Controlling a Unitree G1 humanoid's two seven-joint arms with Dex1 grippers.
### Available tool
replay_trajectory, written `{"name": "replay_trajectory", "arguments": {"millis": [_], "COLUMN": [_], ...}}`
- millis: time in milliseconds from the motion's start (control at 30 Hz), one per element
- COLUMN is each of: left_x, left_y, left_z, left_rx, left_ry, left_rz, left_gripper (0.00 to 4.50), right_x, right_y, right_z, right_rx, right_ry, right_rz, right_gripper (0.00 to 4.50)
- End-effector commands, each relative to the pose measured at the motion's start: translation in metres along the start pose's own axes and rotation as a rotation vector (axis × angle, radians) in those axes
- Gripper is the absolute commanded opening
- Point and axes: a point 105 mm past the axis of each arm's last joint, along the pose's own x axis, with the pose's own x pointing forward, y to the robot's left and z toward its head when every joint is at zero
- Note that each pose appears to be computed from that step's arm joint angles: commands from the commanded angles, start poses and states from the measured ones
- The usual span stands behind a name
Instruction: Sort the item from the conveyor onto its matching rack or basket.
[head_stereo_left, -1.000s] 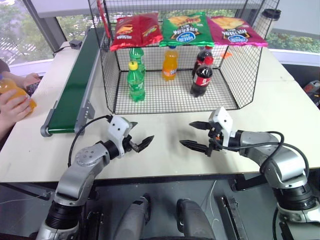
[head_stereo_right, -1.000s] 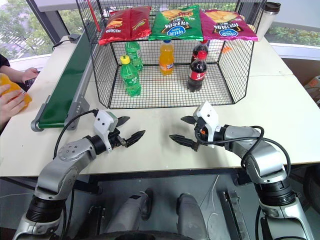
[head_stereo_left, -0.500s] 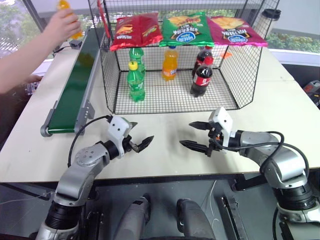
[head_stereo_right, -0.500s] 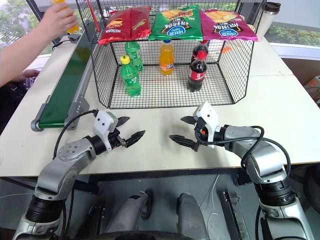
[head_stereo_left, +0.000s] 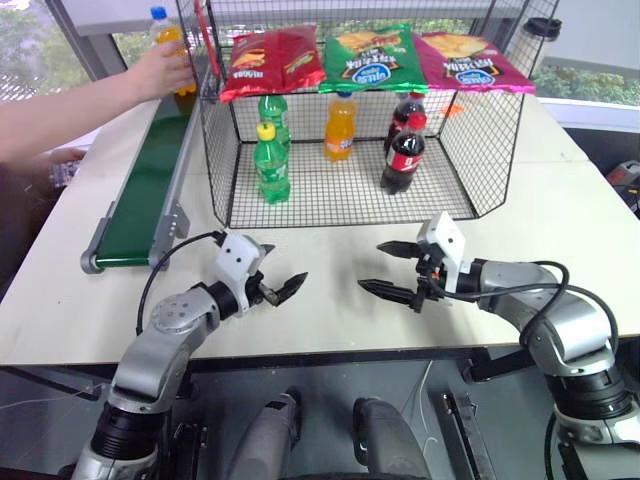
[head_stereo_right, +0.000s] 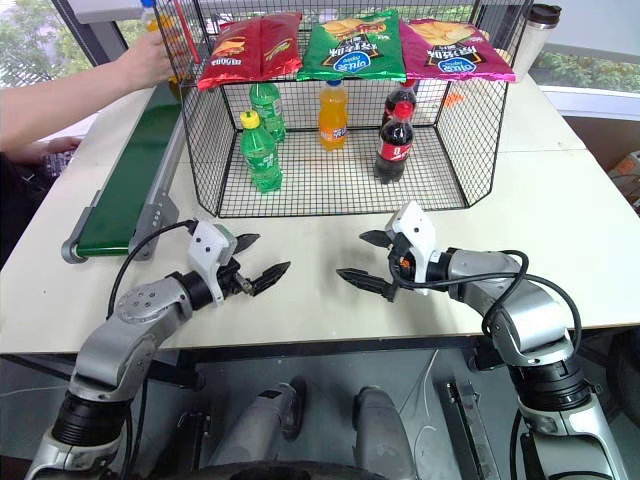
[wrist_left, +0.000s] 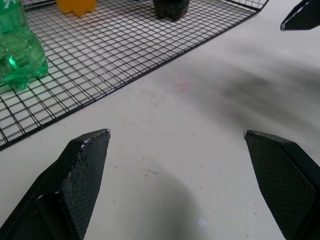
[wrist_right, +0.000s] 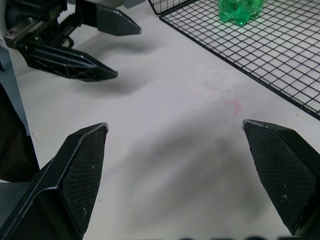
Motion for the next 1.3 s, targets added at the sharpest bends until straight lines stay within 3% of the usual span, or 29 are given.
{"name": "replay_trajectory", "arguments": {"millis": [33,433,700,900,1300], "left_x": [-0.003,-0.027,-0.062,-0.104,-0.13], "left_y": [-0.002,0.011,0.058,0.113,0.152], "left_z": [0.018,0.032,0.05,0.037,0.033], "left_rx": [0.029,0.031,-0.063,-0.151,-0.132], "left_ry": [-0.059,-0.083,-0.188,-0.194,-0.215], "left_rz": [-0.01,0.078,0.39,0.705,0.84], "left_gripper": [4.5,4.5,4.5,4.5,4.5], "right_x": [0.002,0.006,0.009,0.013,0.01], "right_y": [0.006,0.015,0.019,0.017,0.036], "right_z": [0.017,0.031,0.043,0.048,0.057], "right_rx": [-0.051,-0.072,-0.095,-0.106,-0.12], "right_ry": [-0.047,-0.082,-0.112,-0.124,-0.148], "right_rz": [0.024,0.083,0.119,0.125,0.2], "right_gripper": [4.46,4.46,4.46,4.46,4.46]}}
